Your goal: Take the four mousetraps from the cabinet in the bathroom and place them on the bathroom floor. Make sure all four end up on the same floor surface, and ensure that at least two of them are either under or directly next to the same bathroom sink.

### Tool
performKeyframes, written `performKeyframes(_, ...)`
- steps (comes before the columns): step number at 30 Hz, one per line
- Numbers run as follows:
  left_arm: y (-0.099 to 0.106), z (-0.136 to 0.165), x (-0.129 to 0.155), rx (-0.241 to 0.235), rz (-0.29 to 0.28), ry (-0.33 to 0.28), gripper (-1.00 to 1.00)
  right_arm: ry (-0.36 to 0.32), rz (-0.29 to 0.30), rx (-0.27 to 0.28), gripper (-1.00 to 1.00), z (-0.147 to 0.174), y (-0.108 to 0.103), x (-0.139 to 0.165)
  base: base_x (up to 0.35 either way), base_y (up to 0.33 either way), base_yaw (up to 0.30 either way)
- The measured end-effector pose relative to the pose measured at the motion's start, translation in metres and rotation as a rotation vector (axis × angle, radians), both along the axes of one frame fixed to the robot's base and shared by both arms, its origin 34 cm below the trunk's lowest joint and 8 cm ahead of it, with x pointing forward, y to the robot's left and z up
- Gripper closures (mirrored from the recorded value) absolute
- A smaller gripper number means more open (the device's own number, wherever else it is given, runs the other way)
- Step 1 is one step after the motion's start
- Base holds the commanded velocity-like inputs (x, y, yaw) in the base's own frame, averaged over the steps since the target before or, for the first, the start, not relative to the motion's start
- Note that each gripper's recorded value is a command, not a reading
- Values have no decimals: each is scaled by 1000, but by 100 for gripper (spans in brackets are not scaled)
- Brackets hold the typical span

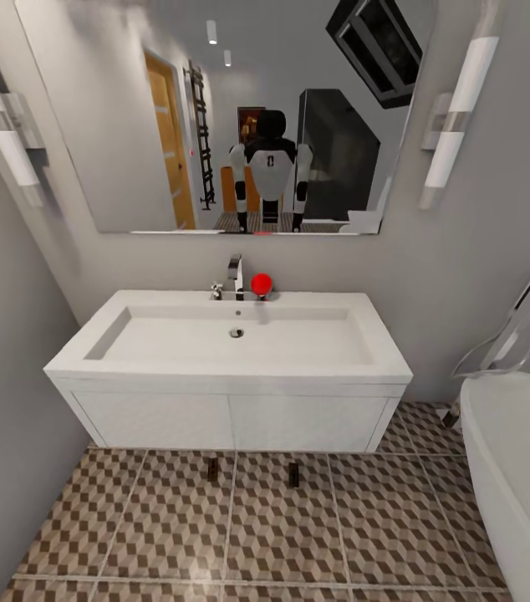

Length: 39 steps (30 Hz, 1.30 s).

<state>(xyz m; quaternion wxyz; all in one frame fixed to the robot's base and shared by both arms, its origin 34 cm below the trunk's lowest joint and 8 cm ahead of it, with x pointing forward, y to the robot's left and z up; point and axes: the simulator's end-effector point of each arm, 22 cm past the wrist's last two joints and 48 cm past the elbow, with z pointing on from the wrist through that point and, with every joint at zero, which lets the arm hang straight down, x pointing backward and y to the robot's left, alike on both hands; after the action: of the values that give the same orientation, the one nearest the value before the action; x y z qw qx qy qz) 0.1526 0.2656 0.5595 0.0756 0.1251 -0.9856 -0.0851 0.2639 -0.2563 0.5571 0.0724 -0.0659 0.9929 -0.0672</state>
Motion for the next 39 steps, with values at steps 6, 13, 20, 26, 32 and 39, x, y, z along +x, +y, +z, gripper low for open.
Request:
performKeyframes(6, 0, 0, 4, 0, 0, -10, -100, -10, 0, 0, -100, 1, 0, 4, 0, 0, 0)
performKeyframes(13, 0, 1, 8, 0, 0, -21, -100, -22, 0, 0, -100, 3, 0, 9, 0, 0, 0)
performKeyframes(20, 0, 1, 12, 0, 0, -32, -100, -32, 1, 0, -100, 4, 0, 12, 0, 0, 0)
performKeyframes(26, -1, 1, 16, -1, 0, -42, -100, -41, 1, 0, -100, 6, 0, 16, 0, 0, 0)
performKeyframes(32, -1, 2, 20, -1, 0, -52, -100, -50, 1, 0, -100, 7, 0, 20, 0, 0, 0)
performKeyframes(39, -1, 2, 21, -1, 0, -55, -100, -53, 1, 0, -100, 8, 0, 21, 0, 0, -17)
